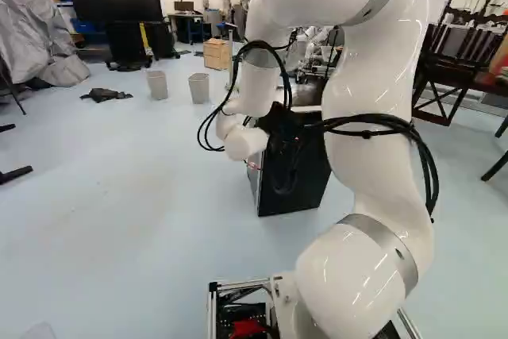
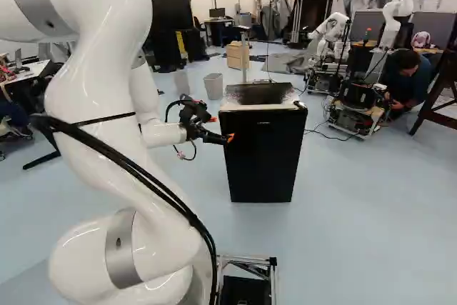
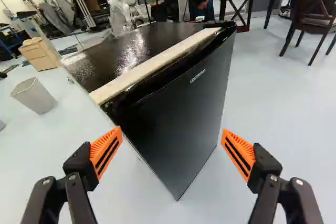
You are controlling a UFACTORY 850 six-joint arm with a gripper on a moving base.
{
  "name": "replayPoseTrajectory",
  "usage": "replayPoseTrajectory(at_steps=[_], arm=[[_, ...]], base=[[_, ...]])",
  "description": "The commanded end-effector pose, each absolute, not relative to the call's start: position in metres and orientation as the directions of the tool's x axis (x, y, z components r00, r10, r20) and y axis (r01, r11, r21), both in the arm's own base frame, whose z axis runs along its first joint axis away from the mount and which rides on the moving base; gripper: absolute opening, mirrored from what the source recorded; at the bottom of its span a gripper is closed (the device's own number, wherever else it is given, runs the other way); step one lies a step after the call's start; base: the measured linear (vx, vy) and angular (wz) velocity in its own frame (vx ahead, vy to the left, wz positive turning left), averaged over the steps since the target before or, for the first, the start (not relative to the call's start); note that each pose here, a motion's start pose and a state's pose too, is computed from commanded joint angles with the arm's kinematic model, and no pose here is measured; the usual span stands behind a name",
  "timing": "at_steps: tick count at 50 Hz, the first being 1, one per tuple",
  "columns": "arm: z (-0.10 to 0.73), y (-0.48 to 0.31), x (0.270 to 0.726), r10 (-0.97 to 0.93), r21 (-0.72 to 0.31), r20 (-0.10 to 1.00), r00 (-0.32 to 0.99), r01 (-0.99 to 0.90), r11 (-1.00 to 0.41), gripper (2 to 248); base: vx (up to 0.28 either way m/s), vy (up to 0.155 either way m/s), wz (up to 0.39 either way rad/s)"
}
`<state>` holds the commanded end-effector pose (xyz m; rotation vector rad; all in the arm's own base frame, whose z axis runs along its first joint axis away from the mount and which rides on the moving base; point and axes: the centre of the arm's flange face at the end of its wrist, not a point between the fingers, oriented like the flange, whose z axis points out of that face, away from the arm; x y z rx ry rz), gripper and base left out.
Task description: Grab a drink from the fridge
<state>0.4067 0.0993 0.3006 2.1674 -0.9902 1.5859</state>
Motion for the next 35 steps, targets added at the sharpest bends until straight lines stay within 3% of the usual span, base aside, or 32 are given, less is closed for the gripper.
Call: replayPoseTrajectory(at_steps=[35], arm=[[0.294, 0.132, 0.397, -0.27, -0.136, 0.956, 0.119, -0.633, -0.762, 247]], base=[[0.0, 0.0, 0.0]])
